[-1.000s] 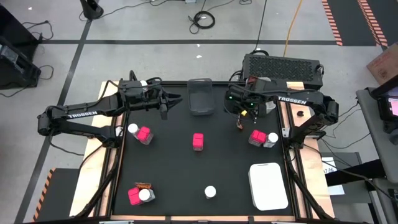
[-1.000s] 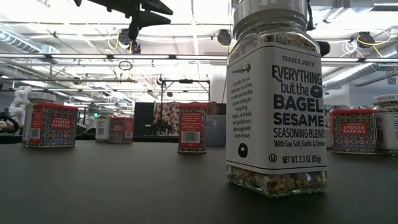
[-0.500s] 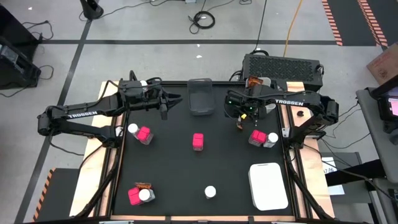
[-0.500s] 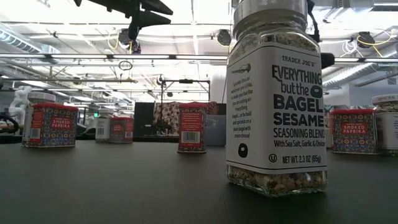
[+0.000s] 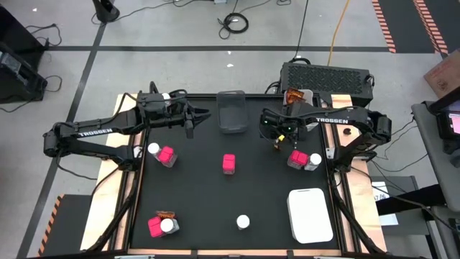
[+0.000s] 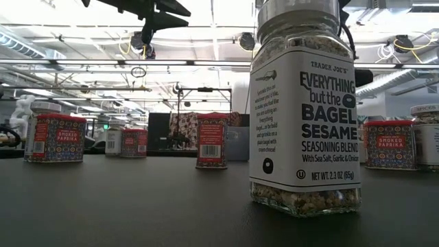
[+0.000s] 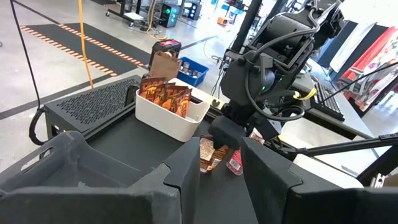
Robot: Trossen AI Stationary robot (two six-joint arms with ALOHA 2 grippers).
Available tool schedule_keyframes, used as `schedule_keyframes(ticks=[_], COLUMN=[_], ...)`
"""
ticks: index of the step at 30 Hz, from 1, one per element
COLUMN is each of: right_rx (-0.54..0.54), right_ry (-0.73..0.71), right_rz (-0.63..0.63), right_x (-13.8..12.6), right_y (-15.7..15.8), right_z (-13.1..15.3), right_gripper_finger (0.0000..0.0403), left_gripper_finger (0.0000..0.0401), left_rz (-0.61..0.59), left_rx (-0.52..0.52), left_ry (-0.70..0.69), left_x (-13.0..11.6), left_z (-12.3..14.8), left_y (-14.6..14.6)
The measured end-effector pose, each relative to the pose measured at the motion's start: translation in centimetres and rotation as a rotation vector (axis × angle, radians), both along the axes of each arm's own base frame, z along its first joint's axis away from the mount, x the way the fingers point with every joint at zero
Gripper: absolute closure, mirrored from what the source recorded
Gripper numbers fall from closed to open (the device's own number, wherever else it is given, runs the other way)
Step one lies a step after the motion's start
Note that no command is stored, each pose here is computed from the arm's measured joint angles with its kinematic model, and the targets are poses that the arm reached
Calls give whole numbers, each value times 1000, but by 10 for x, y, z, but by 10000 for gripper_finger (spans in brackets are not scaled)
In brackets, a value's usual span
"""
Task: Sort spices by type
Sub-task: Put the orange seasoning pack into the top white bin
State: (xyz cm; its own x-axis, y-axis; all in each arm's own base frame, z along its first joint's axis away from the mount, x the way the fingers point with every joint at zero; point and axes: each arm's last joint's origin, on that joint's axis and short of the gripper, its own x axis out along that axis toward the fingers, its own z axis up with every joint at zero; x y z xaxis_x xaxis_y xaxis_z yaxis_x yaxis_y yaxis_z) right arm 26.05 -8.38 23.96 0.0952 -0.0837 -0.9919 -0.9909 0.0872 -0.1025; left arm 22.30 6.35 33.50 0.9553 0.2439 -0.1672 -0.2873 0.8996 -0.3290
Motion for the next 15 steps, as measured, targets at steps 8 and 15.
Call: schedule_keyframes(ticks=[8,15], right_rx=[61,125], right_ry=[-29,-68], right_rz=[-273,-465], right_x=[0,4], right_y=[1,2], right_z=[0,9], right_gripper_finger=[383,401], left_gripper_finger=[282,282], left_rz=[1,3], left_rx=[0,1], left_ry=[0,0], left_x=[0,0], left_z=[0,0], left_y=[0,0])
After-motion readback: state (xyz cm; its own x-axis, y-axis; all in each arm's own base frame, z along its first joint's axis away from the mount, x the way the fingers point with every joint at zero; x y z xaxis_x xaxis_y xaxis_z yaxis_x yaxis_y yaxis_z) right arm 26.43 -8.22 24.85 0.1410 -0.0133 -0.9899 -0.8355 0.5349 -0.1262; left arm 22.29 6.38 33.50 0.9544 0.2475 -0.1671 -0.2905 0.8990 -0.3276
